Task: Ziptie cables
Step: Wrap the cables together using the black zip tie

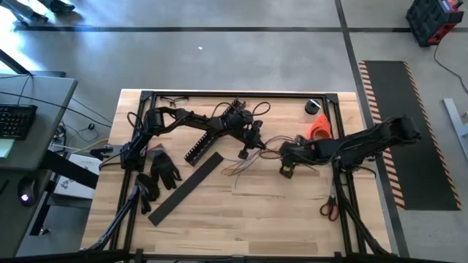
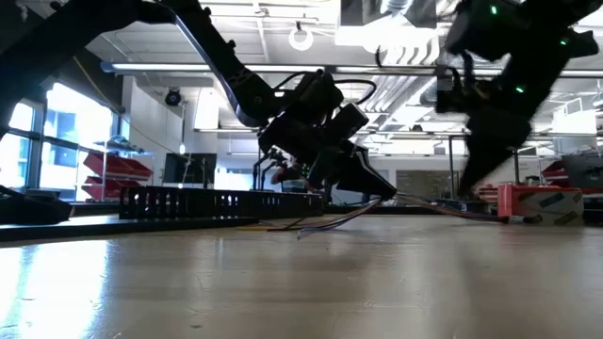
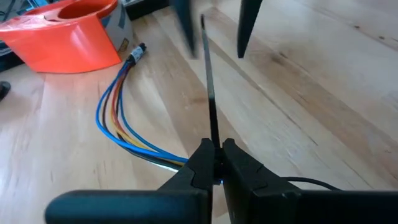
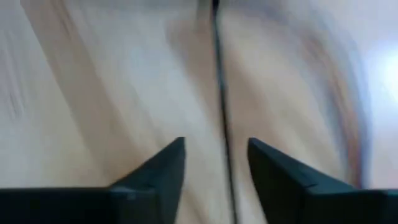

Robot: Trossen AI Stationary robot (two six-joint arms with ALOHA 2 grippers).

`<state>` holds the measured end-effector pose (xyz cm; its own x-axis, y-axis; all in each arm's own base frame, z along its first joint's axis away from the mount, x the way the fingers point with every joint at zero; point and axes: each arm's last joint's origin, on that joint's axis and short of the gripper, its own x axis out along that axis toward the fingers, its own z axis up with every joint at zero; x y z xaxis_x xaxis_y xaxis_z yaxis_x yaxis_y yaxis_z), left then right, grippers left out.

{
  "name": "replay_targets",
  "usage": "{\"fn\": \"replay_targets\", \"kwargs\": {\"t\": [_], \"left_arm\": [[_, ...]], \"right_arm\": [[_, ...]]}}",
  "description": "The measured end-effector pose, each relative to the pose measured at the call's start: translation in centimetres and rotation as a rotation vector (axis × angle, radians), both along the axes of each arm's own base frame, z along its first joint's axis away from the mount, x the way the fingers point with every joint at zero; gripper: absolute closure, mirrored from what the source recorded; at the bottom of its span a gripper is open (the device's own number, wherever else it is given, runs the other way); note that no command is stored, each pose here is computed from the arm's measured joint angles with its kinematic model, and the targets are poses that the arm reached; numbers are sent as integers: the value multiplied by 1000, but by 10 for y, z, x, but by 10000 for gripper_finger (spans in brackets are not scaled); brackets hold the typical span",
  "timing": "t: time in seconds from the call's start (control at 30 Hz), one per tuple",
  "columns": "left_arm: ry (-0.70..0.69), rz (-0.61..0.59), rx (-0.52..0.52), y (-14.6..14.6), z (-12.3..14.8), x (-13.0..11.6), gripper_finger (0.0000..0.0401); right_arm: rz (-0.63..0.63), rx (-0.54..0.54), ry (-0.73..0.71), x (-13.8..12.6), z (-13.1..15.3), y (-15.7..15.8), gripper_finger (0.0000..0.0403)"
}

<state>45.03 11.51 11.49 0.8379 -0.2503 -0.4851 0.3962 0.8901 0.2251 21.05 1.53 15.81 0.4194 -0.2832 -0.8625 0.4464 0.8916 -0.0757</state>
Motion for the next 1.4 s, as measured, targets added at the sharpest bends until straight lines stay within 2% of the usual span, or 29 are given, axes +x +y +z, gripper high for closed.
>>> {"fn": "replay_targets", "kwargs": {"t": [0.1,0.2,0.27,0.37,0.43,0.57,0.83,1.0,1.2,1.4], "left_arm": [[8,-2,-3,-1,-1,0,401],[9,-2,-3,-1,-1,0,401],[11,-4,-4,-2,-1,0,401],[11,-5,-4,-2,-1,0,401],[11,-6,-4,-2,-1,0,401],[14,-8,-6,-3,-1,0,401],[26,-11,-11,-3,-2,-1,401],[32,-16,-9,-4,-3,-1,400],[65,-2,-3,2,-5,-5,400],[45,-1,-1,4,-4,-4,400]], "right_arm": [[25,-122,-154,12,7,-6,198],[64,-136,-222,21,-5,-14,178],[78,-149,-199,23,-16,-18,178],[76,-217,-124,25,-30,-22,197],[105,-244,-127,30,-34,-22,218],[164,-257,-167,38,-37,-20,270],[195,-245,-163,38,-37,-18,388],[165,-207,-139,34,-40,-9,400],[94,-115,-37,18,-49,13,401],[69,-115,-83,18,-48,22,402]]}}
